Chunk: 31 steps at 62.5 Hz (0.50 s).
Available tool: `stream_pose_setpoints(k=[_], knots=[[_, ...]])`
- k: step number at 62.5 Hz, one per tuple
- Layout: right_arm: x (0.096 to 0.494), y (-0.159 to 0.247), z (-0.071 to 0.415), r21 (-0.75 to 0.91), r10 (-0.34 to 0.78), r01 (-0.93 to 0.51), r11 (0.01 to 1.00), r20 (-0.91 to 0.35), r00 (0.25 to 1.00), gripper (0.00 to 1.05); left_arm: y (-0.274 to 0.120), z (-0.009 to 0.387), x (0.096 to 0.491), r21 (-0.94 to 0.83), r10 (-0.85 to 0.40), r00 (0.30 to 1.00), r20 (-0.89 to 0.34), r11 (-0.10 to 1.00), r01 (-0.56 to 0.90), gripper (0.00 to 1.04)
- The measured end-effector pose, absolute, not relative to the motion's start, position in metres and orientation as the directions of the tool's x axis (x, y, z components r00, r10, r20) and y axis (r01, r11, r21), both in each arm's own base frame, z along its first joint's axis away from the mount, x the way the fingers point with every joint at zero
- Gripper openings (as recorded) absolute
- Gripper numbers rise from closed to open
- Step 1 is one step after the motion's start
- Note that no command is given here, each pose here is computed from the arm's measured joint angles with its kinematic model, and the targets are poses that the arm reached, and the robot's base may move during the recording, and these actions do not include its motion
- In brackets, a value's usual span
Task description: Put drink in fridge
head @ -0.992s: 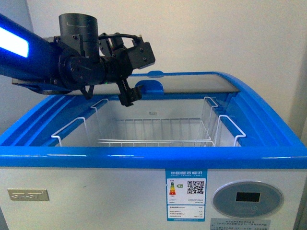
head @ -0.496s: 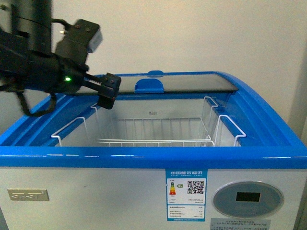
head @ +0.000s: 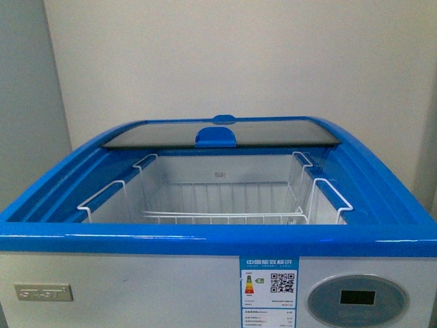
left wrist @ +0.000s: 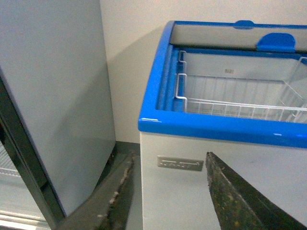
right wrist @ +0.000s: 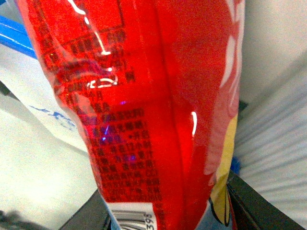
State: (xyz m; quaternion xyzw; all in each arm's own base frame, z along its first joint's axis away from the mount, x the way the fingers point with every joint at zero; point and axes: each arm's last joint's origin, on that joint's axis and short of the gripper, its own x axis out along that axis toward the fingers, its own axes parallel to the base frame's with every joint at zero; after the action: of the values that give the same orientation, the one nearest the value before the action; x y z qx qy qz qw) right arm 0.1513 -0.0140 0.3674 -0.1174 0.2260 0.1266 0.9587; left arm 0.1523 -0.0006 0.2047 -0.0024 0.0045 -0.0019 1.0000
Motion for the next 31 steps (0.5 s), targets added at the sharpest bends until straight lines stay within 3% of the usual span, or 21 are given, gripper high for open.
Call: stream_pose_setpoints(k=[6, 14, 31], knots=[[0.186, -0.009, 0.378, -0.298, 0.229, -0.392, 0.87, -0.46, 0.858, 0.41, 0.0, 0.198, 0.146, -0.004, -0.003, 1.0, -0.005, 1.0, 0.003, 0.3], [0.254, 0.007, 0.376, -0.471, 0.267, -0.555, 0.686, -0.546, 0.794, 0.41, 0.0, 0.192, 0.138, -0.005, -0.003, 1.0, 0.001, 1.0, 0.003, 0.03], [0.35, 0.042, 0.363, -0.584, 0.276, -0.733, 0.349, -0.684, 0.676, 0.41, 0.0, 0.183, 0.129, -0.004, -0.003, 1.0, -0.001, 1.0, 0.003, 0.03]])
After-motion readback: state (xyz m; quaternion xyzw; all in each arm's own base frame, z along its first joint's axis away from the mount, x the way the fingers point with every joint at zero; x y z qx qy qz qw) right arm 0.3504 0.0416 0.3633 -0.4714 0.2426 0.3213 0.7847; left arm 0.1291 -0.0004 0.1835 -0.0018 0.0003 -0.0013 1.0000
